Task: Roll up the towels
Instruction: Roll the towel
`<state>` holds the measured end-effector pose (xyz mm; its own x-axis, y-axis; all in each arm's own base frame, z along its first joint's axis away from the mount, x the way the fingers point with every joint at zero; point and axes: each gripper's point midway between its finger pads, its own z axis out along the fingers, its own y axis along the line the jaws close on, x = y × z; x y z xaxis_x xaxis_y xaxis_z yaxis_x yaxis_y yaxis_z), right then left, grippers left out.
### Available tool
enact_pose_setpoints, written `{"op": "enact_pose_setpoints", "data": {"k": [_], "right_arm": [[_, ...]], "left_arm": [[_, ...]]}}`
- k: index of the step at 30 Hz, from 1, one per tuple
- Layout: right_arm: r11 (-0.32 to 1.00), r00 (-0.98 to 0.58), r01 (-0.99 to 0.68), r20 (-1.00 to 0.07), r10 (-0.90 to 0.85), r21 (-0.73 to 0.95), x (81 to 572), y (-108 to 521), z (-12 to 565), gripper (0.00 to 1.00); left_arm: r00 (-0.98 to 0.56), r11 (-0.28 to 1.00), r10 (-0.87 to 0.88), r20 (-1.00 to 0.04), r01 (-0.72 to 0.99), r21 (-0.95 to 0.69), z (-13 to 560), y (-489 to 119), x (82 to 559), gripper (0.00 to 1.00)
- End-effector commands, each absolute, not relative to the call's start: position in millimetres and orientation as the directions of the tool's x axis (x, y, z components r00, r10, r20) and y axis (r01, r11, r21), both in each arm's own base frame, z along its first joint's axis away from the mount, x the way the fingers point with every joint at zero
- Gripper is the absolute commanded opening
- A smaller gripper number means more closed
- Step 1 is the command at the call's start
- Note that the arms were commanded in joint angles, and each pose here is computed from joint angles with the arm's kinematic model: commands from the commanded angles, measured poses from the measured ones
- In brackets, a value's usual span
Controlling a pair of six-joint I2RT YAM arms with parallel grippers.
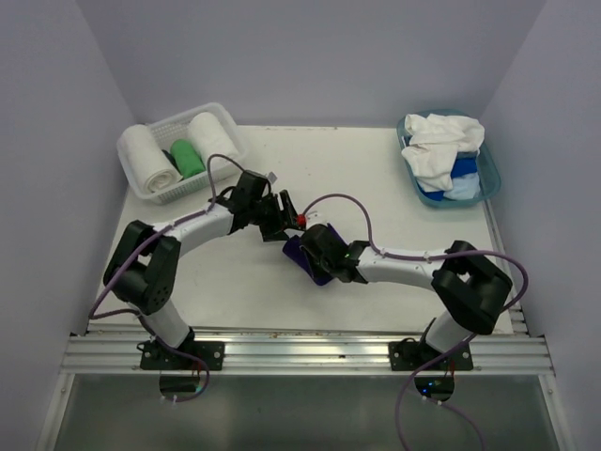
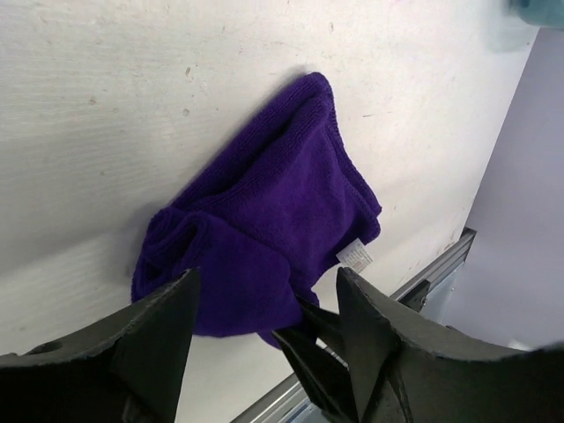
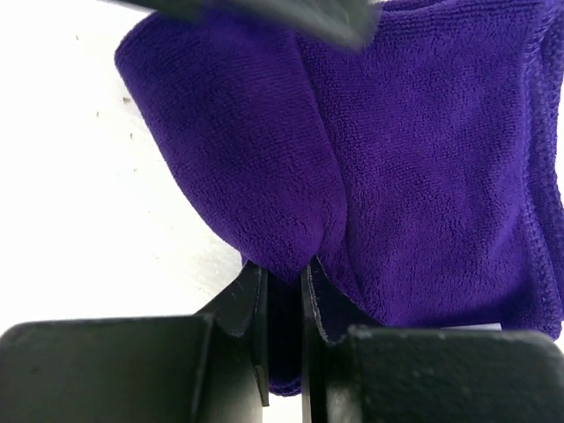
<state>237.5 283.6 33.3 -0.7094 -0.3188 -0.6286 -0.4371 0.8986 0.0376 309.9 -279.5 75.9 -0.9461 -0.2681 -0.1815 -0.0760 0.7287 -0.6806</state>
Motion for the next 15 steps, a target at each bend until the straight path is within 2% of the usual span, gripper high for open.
{"op": "enact_pose_setpoints", "data": {"k": [1, 5, 9, 15], "right_arm": [[0.897, -0.791, -0.419, -0.543, -0.283, 0.142, 221.5, 275.7, 12.6, 0.0], [0.847, -0.842, -0.403, -0.502, -0.196, 0.346, 216.1, 288.4, 22.3, 0.0], [0.773, -0.878, -0.361, -0.469, -0.094, 0.521, 219.3, 295.6, 38.1, 0.0], [0.686, -0.923, -0.288, -0.385, -0.012, 0.668, 215.9, 296.8, 49.8, 0.0]], "left_arm": [[-0.919, 0.752, -0.299, -0.257, -0.061, -0.656, 105.9, -251.2, 311.2, 0.7], [-0.896, 0.758, -0.33, -0.296, -0.064, -0.649, 121.3, -232.6, 309.4, 0.8], [-0.895, 0.756, -0.333, -0.297, -0.065, -0.651, 119.7, -228.0, 302.2, 0.82], [-0.918, 0.723, -0.303, -0.255, -0.048, -0.689, 108.5, -241.6, 291.1, 0.86]]}}
